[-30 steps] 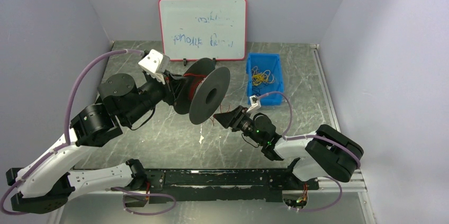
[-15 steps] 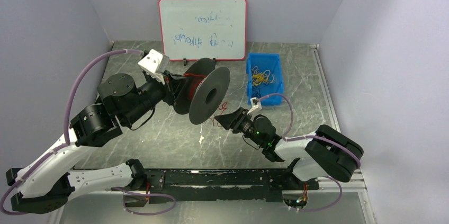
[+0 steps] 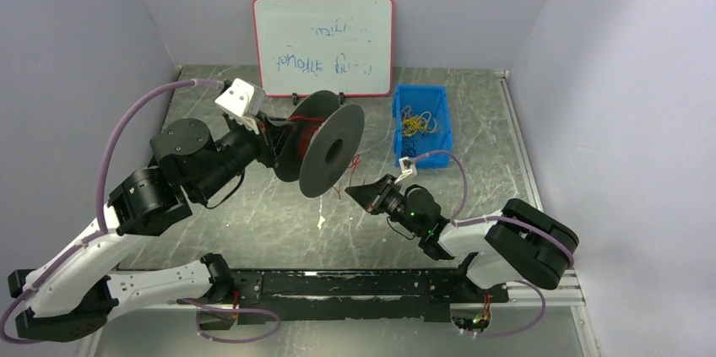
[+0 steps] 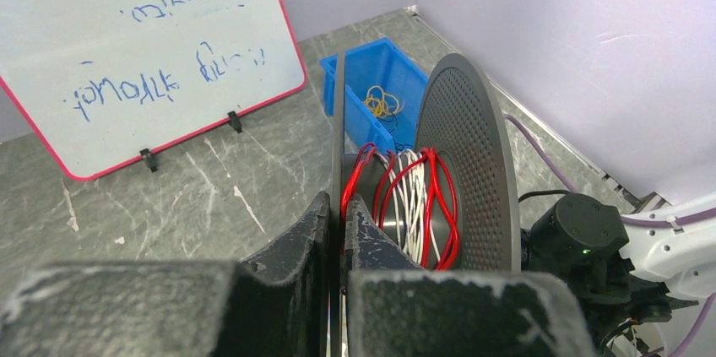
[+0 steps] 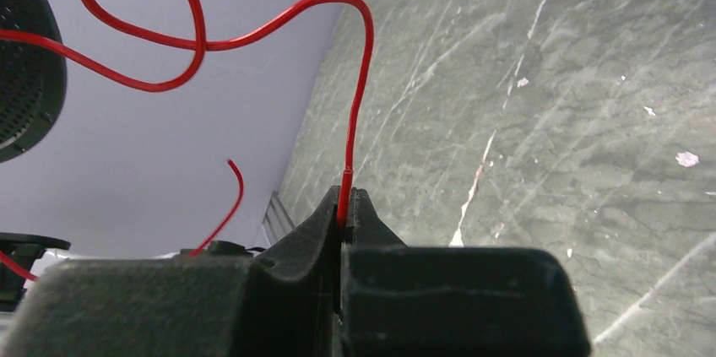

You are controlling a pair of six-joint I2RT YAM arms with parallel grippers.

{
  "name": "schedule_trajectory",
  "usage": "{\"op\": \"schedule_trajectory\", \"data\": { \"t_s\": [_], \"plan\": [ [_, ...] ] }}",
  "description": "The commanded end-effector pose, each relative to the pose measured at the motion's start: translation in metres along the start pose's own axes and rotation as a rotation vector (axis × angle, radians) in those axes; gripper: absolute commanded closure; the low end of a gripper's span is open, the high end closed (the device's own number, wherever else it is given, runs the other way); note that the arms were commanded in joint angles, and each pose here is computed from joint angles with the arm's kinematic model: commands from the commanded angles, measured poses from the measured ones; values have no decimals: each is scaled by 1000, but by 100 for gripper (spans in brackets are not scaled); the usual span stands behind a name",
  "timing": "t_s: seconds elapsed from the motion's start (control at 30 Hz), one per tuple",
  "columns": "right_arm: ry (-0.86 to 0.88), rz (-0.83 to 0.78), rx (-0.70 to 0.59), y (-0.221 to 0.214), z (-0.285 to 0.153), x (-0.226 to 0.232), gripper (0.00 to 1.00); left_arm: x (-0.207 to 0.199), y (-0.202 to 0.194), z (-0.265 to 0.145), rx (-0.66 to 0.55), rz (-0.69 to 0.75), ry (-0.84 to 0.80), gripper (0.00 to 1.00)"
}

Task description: Wrap the cables

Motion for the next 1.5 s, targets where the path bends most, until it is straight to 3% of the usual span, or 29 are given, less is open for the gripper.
{"op": "schedule_trajectory", "data": {
  "t_s": [0.0,0.4,0.63,1.1,1.47],
  "plan": [
    [-17,-24,16,-5,-6,-7,100,3,26,-3,-130,-67,47,93],
    [-113,-165,266,-60,-38,-35,100,28,22,24,-105,-54,447,93],
    [-98,-343,349,-81,-53,-22,100,39,1,56,-61,23,594,93],
    [51,-600,359,-87,-81,47,100,87,-57,111,97,113,773,93],
    [175,-674,211,-51,-101,120,100,108,-100,137,241,122,802,93]
  ]
}}
Point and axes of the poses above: each gripper's point midway between its finger pads, its own z axis out along the fingers, its own x axis along the line the jaws close on, y = z × x, the point moved 8 cm from there along -z, back along the fingers, and after that the axes turned 1 degree about z, right-handed, at the moved point
